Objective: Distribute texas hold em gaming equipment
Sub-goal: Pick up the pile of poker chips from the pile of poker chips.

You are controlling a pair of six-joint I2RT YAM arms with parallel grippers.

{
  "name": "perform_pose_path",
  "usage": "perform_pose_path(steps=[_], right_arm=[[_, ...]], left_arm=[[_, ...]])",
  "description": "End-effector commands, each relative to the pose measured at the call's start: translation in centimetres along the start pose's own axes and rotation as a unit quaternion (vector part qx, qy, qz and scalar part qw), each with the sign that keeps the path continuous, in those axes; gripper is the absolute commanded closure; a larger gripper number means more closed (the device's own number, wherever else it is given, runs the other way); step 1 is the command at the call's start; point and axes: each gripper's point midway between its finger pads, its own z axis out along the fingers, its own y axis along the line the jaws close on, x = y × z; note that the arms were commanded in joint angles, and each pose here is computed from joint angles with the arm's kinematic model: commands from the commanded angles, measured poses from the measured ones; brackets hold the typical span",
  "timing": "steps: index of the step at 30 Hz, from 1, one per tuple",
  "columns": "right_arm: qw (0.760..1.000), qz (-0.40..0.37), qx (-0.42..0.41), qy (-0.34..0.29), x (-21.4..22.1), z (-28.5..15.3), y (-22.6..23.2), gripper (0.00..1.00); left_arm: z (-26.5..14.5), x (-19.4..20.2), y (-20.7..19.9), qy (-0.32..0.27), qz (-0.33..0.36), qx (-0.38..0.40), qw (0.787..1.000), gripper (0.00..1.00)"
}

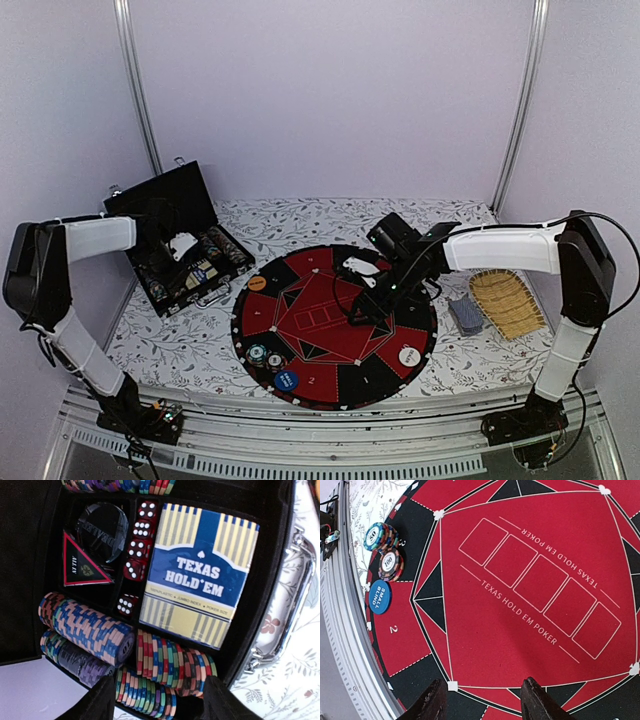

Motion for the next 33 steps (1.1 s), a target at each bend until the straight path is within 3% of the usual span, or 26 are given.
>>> perform_pose_path(steps=[1, 6, 15, 17, 21, 27, 33], right_arm=[[1.000, 0.006, -0.015, 0.014, 0.7, 0.6, 0.1, 0.47], [1.000, 0.006, -0.016, 0.016, 0.8, 0.5, 0.2, 0.47], [1.000, 0.005, -0.019, 0.021, 0.9, 0.4, 0.3, 0.47], [1.000, 0.005, -0.020, 0.022, 1.0, 0.5, 0.4, 0.47], [0.999, 0.004, -0.022, 0.023, 1.0, 0.5, 0.5, 0.47], [0.999, 0.005, -0.022, 0.024, 1.1, 0.4, 0.5, 0.47], [0.999, 0.006, -0.023, 0.024, 1.0, 0.5, 0.4, 0.47]], left_arm=[[0.6, 0.1, 0.2, 0.001, 0.008, -0.011, 1.000, 0.37], [1.4, 0.6, -0.6, 0.020, 0.004, 0.013, 1.000, 0.35], [0.1, 0.4, -2.4, -0.007, -0.003, 0.075, 0.997, 0.16], [0.5, 0.7, -2.3, 0.002, -0.007, 0.080, 0.997, 0.17], [1.5, 1.1, -2.2, 0.028, -0.019, 0.085, 0.996, 0.29], [2.1, 1.7, -1.8, 0.043, -0.023, 0.077, 0.996, 0.36], [1.0, 0.4, -0.6, 0.016, -0.036, 0.063, 0.997, 0.35]])
